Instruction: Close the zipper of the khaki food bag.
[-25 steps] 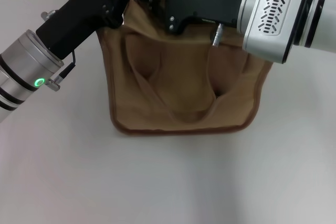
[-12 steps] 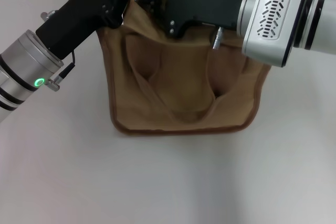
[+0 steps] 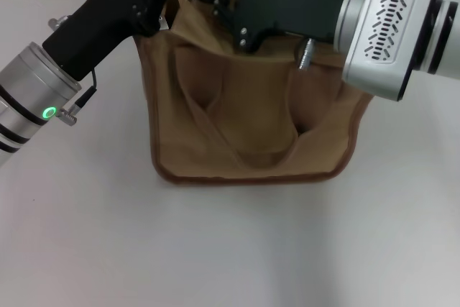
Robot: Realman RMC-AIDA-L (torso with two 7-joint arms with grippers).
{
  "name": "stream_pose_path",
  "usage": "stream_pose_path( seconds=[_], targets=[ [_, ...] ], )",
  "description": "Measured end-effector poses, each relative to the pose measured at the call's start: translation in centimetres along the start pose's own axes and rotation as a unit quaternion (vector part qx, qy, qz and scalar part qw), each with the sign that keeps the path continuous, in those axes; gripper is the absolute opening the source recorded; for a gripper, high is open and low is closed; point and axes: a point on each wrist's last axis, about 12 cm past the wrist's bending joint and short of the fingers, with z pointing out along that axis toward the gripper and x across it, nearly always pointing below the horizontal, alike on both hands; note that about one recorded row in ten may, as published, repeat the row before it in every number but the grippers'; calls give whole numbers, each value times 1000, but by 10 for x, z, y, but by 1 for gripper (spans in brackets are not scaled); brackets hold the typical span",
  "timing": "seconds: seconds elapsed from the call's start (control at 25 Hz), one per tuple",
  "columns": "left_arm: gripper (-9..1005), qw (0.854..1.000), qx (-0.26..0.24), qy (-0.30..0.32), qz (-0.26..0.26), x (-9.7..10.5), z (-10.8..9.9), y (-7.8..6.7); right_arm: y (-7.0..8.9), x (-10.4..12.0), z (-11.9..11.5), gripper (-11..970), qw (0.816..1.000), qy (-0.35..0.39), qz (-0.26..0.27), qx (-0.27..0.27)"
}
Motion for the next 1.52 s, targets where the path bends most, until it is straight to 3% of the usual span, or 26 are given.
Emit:
stream_pose_path(
  seconds=[0.68,1.04,1.52],
  targets=[
    [84,998,-57,-1,3,6,-12,5,4,2,-20,3,999,10,4,30],
    [86,994,-106,-10,-2,7,-34,8,6,4,-21,3,999,13,10,31],
    [89,992,-130,-3,-5,11,-50,8,11,7,-33,2,999,20,18,42]
  ],
)
